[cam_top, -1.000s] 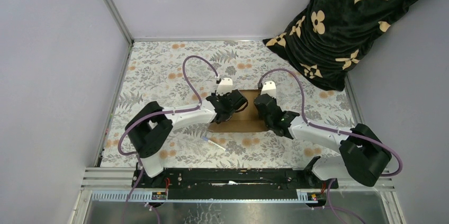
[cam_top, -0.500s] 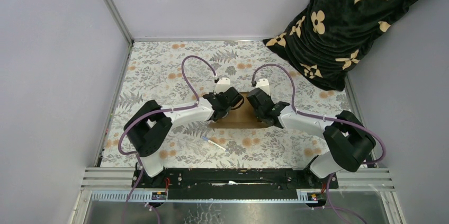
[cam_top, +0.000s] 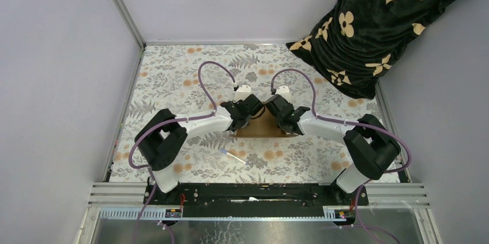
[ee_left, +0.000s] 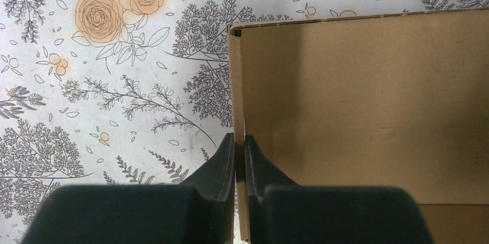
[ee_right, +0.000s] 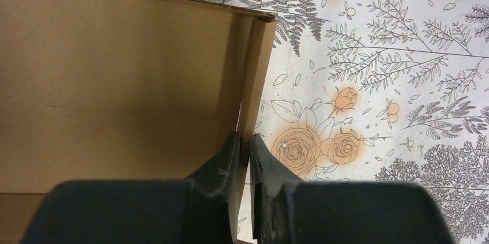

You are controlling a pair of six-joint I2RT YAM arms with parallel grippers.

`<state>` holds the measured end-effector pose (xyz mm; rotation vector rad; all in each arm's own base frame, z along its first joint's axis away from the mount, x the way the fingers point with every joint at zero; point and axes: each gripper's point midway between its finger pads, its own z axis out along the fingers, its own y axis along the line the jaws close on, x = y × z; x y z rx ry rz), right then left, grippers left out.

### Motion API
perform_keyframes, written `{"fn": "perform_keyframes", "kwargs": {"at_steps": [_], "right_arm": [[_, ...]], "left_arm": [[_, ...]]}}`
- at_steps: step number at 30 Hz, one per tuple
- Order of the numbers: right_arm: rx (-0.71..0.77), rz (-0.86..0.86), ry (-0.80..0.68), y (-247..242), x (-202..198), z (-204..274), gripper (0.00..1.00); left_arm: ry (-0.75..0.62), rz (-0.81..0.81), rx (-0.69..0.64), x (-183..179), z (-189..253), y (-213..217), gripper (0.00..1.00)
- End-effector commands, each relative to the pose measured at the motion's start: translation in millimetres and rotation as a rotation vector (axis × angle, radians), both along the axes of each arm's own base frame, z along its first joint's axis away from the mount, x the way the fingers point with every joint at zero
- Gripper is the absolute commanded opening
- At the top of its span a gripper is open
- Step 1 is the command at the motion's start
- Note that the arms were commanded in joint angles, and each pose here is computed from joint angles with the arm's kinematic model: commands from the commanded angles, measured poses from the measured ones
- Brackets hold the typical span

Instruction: Fold the paper box

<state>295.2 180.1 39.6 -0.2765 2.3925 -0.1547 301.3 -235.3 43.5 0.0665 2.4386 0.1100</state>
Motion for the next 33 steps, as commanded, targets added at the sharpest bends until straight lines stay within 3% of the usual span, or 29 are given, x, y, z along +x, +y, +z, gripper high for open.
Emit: {"fn": "perform_keyframes", "kwargs": {"at_steps": [1, 4, 11, 21, 25, 33], "right_arm": [[-0.012, 0.05, 0.039, 8, 0, 1, 0.0], [0.007, 0.058, 0.055, 12, -3, -2, 0.0], [0.064, 0.099, 0.101, 24, -8, -3, 0.01], [0.128, 0.123, 0.149, 24, -9, -3, 0.16], [0.193, 0.125, 0.156, 24, -7, 5, 0.24], [0.249, 0.147, 0.167, 25, -2, 21, 0.27]], "left_arm": [[-0.036, -0.004, -0.049, 10, 14, -11, 0.0], [-0.038, -0.012, -0.059, 9, 19, -12, 0.02], [-0.032, -0.064, -0.116, 13, 21, -28, 0.17], [-0.047, -0.104, -0.164, 17, 28, -25, 0.41], [-0.048, -0.113, -0.219, 21, 31, -17, 0.47], [-0.079, -0.125, -0.319, 28, 38, -10, 0.55]]}}
